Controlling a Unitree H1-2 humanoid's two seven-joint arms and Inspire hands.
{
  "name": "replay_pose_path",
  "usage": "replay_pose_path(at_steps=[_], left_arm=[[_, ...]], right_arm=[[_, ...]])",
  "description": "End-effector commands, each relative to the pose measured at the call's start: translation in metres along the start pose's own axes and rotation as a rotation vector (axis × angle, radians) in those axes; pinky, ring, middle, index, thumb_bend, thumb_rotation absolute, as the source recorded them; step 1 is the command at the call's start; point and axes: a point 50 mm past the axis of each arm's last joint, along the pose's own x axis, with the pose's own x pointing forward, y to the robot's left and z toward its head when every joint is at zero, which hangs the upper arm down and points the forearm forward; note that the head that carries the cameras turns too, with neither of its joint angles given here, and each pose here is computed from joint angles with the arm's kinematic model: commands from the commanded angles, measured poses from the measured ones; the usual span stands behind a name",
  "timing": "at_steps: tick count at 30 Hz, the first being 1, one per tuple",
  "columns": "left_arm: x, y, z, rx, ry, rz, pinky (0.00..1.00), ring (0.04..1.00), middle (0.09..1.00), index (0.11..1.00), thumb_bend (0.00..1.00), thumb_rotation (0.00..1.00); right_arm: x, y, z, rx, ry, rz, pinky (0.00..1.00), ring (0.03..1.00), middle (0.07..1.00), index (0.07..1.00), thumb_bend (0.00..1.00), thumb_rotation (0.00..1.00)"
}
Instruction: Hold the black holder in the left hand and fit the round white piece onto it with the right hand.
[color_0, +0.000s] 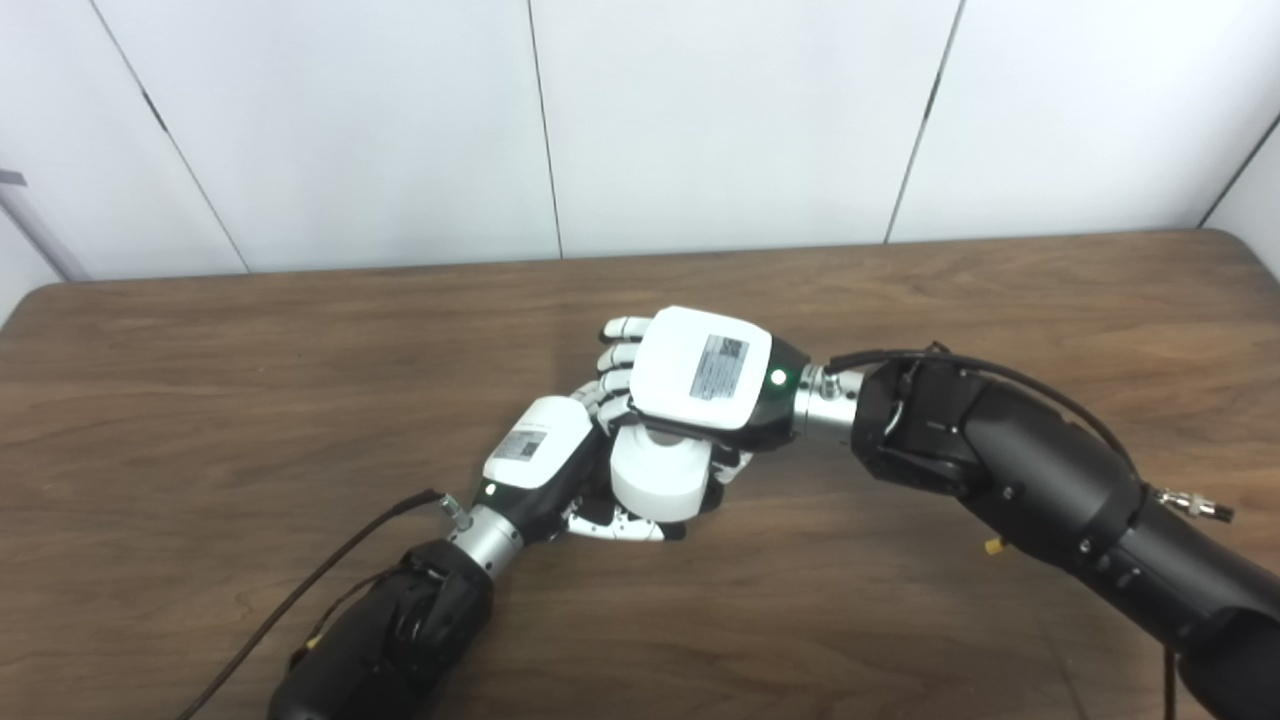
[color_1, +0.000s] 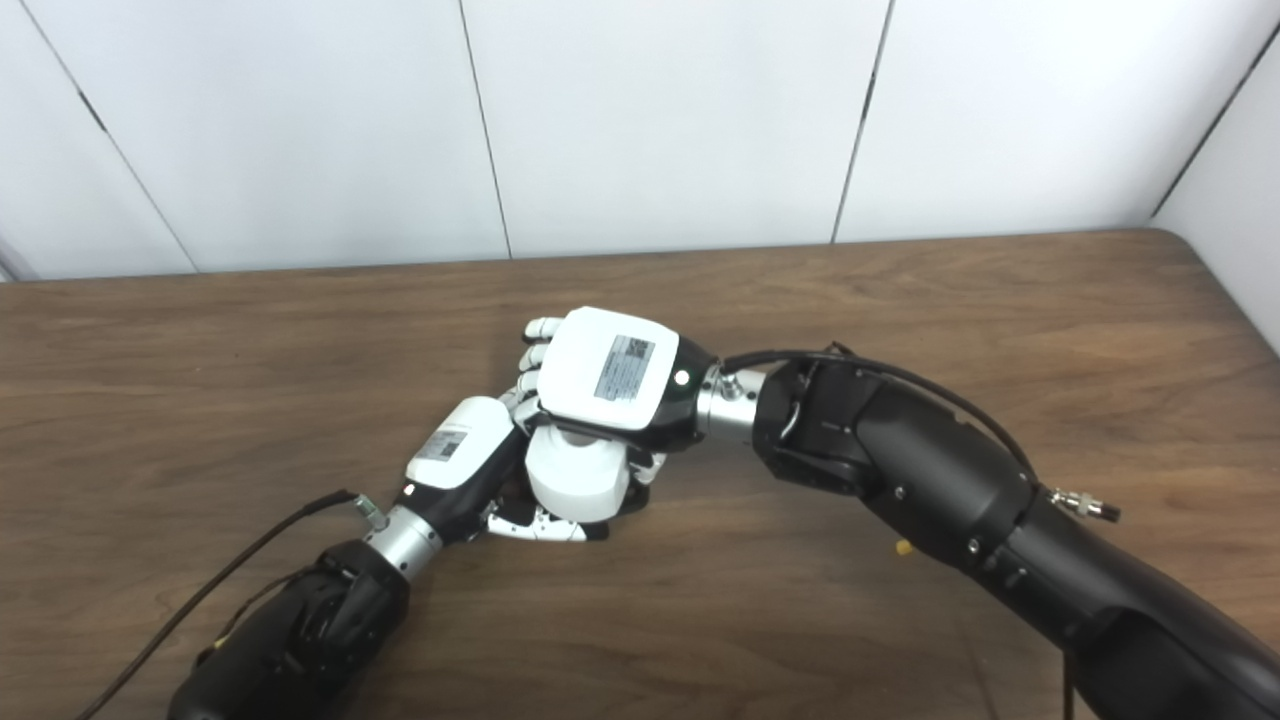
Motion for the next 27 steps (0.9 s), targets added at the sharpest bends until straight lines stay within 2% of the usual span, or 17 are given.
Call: replay_pose_path(at_steps=[1, 9, 12, 13, 14, 15, 17, 19, 24, 27], left_arm=[[-0.046, -0.084, -0.001, -0.027, 0.101, -0.377, 0.94, 0.943, 0.923, 0.483, 0.52, 0.06], [-0.047, -0.084, 0.000, -0.039, 0.103, -0.381, 0.95, 0.943, 0.927, 0.483, 0.52, 0.06], [-0.047, -0.084, 0.000, -0.038, 0.104, -0.380, 0.95, 0.943, 0.927, 0.483, 0.52, 0.06], [-0.047, -0.084, -0.001, -0.036, 0.106, -0.382, 0.95, 0.943, 0.928, 0.483, 0.52, 0.06], [-0.047, -0.084, -0.001, -0.035, 0.110, -0.386, 0.96, 0.945, 0.930, 0.483, 0.52, 0.06], [-0.047, -0.083, 0.000, -0.033, 0.112, -0.389, 0.96, 0.947, 0.932, 0.484, 0.52, 0.06], [-0.047, -0.083, 0.000, -0.032, 0.112, -0.393, 0.96, 0.946, 0.932, 0.484, 0.52, 0.06], [-0.047, -0.083, 0.000, -0.033, 0.112, -0.395, 0.96, 0.941, 0.931, 0.484, 0.52, 0.06], [-0.048, -0.084, -0.001, -0.042, 0.110, -0.390, 0.95, 0.935, 0.924, 0.484, 0.52, 0.06], [-0.048, -0.083, 0.000, -0.034, 0.109, -0.394, 0.95, 0.935, 0.924, 0.484, 0.52, 0.06]], right_arm=[[0.002, -0.020, -0.013, -0.071, -0.032, -0.050, 0.88, 0.765, 0.713, 0.479, 0.52, 0.13], [0.003, -0.014, -0.009, -0.096, -0.009, -0.036, 0.86, 0.753, 0.708, 0.479, 0.52, 0.13], [0.003, -0.011, -0.008, -0.092, 0.029, -0.030, 0.81, 0.738, 0.706, 0.480, 0.52, 0.14], [0.003, -0.011, -0.008, -0.095, 0.047, -0.016, 0.79, 0.735, 0.721, 0.528, 0.60, 0.17], [0.003, -0.010, -0.008, -0.098, 0.062, -0.003, 0.78, 0.740, 0.738, 0.620, 0.76, 0.23], [0.002, -0.010, -0.009, -0.100, 0.073, 0.007, 0.78, 0.744, 0.752, 0.688, 0.85, 0.26], [0.002, -0.009, -0.009, -0.099, 0.088, 0.018, 0.76, 0.749, 0.777, 0.783, 0.96, 0.28], [0.000, -0.008, -0.009, -0.092, 0.100, 0.030, 0.75, 0.758, 0.797, 0.833, 0.99, 0.28], [-0.003, -0.008, -0.010, -0.088, 0.121, 0.059, 0.76, 0.793, 0.868, 0.969, 1.00, 0.29], [-0.004, -0.010, -0.011, -0.080, 0.130, 0.069, 0.76, 0.802, 0.892, 0.996, 1.00, 0.29]])
